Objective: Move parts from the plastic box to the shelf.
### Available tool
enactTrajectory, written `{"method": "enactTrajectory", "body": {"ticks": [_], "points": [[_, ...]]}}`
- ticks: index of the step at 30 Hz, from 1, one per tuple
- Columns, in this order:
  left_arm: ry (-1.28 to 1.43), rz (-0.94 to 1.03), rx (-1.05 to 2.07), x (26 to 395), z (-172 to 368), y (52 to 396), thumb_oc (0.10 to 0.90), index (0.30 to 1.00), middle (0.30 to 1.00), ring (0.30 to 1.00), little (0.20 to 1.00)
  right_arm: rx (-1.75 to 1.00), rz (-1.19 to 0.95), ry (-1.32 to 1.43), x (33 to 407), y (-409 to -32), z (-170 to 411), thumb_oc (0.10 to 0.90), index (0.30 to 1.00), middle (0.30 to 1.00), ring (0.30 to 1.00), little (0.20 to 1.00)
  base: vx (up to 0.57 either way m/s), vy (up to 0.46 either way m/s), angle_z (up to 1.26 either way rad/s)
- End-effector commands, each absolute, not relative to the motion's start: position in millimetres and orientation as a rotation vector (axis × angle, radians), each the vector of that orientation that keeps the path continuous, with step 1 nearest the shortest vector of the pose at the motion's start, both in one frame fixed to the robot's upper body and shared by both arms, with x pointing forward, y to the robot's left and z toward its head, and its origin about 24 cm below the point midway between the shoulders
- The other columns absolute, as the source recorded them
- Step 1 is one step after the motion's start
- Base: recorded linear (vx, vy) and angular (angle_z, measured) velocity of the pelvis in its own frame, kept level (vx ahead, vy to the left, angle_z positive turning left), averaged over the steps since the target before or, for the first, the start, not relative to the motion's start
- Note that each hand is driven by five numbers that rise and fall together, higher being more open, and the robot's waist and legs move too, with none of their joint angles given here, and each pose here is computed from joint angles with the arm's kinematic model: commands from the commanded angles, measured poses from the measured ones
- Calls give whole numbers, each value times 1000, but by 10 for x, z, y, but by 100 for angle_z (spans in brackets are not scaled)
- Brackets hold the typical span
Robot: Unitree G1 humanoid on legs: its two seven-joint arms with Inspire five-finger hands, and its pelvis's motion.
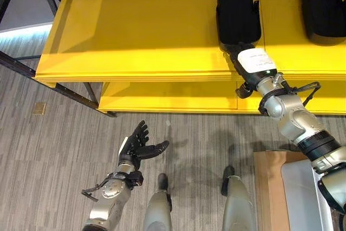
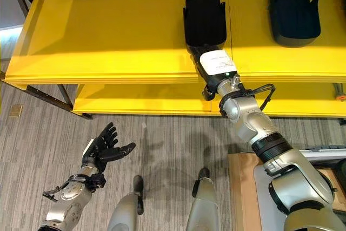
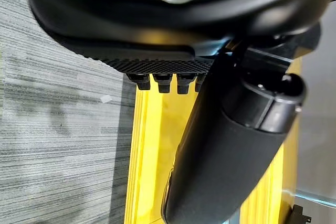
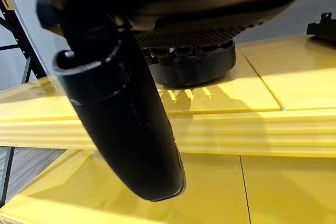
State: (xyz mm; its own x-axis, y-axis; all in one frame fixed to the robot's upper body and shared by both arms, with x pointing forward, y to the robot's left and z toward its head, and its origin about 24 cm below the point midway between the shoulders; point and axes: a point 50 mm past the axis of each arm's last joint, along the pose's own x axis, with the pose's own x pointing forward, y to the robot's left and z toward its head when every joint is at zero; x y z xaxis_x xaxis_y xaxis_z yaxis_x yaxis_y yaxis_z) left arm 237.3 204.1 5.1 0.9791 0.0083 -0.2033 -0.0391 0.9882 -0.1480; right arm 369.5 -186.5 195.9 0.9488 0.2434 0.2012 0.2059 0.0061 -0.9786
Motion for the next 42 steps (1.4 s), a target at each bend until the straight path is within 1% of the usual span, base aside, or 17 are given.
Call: {"method": "enactTrajectory", "body": {"ticks": [1,14,33,42], "points": [[4,12,-114,2471,426,2132,900,1000,1000,1000,1000,-1605,-111,-619,3697,-1673,2678,900,1000,1000,1000,1000,-7,-31,1],[-8,23,-113,2491,447,2130,900,1000,1000,1000,1000,-1585,-121,-618,3688,-1697,2688,900,1000,1000,1000,1000,0,0,0],[-19,29,-122,2518,459,2110,900,1000,1000,1000,1000,-1593,-199,-561,3726,-1887,2713,900,1000,1000,1000,1000,3,-5,2],[-35,29,-136,2541,493,2098,900,1000,1000,1000,1000,-1585,-199,-571,3741,-1844,2718,900,1000,1000,1000,1000,0,0,0]]}}
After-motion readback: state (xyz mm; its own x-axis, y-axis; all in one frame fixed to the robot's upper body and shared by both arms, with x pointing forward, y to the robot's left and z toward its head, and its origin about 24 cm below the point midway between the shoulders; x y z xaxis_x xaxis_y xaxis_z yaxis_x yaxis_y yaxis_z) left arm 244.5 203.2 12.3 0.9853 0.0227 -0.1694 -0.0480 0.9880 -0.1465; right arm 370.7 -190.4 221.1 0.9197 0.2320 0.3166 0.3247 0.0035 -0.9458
